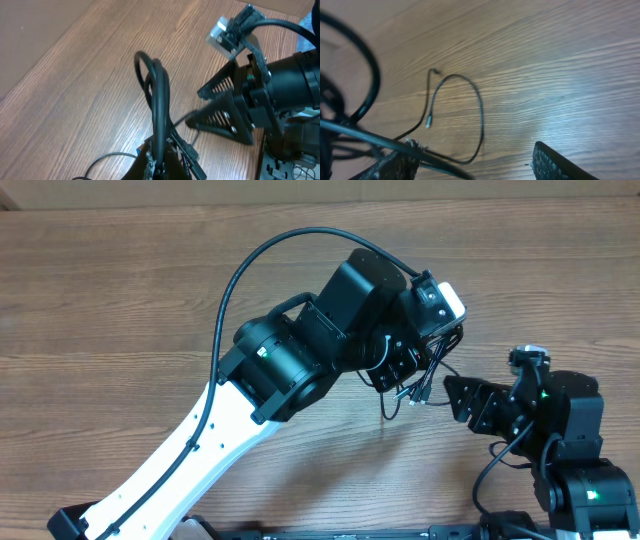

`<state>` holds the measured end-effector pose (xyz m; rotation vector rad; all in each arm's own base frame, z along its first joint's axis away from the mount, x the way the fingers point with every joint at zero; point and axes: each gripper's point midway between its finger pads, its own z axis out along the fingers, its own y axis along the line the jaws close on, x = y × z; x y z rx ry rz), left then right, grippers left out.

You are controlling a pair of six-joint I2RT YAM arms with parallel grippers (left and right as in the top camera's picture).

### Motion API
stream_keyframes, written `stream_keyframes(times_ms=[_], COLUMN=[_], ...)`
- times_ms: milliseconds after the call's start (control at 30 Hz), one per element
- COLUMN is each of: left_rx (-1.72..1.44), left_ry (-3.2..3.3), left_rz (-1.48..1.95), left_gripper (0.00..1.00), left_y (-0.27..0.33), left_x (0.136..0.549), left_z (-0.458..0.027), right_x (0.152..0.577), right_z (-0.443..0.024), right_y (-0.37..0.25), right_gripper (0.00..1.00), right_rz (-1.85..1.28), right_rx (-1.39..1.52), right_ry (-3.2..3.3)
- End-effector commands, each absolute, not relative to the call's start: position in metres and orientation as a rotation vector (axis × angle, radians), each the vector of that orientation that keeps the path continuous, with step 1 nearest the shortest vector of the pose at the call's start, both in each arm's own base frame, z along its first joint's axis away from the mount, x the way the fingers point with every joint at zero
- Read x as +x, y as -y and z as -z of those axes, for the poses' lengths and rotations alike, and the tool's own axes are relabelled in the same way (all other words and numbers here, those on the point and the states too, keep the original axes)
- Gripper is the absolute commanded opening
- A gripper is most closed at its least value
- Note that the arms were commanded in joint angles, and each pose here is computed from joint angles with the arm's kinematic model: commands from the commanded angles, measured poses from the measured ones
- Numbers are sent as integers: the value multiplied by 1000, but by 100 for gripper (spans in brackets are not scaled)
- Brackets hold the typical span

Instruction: Untangle cables

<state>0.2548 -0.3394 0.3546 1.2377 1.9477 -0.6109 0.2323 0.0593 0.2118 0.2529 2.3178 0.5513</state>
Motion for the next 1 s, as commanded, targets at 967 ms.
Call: stream_keyframes(times_ms=[967], left_rx=[1023], left_ry=[-2019], left_rz=[456], left_gripper=[4], left_y=[315], left_x=[279], left_z=[-366], right_x=[221], right_z=[-191], right_y=[0], right_gripper=[100], right_rz=[-316], right_rx=[903], right_ry=[-2256])
